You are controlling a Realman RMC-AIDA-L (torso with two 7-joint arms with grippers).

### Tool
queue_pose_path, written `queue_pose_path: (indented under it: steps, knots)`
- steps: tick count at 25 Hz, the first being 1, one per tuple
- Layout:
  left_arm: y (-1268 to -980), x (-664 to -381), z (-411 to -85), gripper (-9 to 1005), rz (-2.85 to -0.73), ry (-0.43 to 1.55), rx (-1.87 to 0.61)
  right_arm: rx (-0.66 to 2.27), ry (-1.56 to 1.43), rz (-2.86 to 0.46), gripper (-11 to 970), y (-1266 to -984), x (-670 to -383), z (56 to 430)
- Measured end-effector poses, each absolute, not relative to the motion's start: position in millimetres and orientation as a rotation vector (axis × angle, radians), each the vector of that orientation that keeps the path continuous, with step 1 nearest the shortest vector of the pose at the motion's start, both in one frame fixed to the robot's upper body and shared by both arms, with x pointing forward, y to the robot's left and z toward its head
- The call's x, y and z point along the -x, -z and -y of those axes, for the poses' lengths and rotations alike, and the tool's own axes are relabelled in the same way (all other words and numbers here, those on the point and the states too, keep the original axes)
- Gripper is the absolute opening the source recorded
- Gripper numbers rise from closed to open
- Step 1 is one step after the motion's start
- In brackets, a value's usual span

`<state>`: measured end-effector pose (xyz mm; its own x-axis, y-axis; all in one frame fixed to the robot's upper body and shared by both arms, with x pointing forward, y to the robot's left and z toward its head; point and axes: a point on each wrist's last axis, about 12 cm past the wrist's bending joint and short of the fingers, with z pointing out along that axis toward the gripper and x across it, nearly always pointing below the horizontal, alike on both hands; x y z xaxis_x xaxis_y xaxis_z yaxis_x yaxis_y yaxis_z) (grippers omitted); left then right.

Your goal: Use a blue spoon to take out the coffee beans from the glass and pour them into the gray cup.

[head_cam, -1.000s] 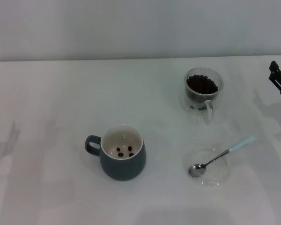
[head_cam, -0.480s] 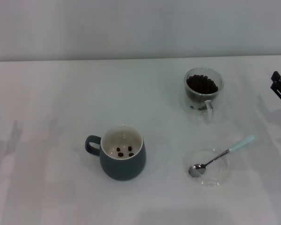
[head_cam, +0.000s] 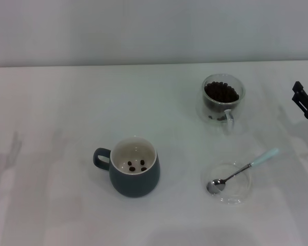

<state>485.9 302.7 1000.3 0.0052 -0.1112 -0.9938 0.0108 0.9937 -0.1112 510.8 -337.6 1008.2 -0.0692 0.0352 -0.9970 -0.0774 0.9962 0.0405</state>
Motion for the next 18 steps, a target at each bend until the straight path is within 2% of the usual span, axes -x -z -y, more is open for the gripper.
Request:
queue_pose_path:
  steps: [18]
  knots:
    - [-998.5,-477.5,-302.4,864,-1.555,0.099,0.09,0.03,-0.1,-1.596,850,-1010.3,-502.2,339.3]
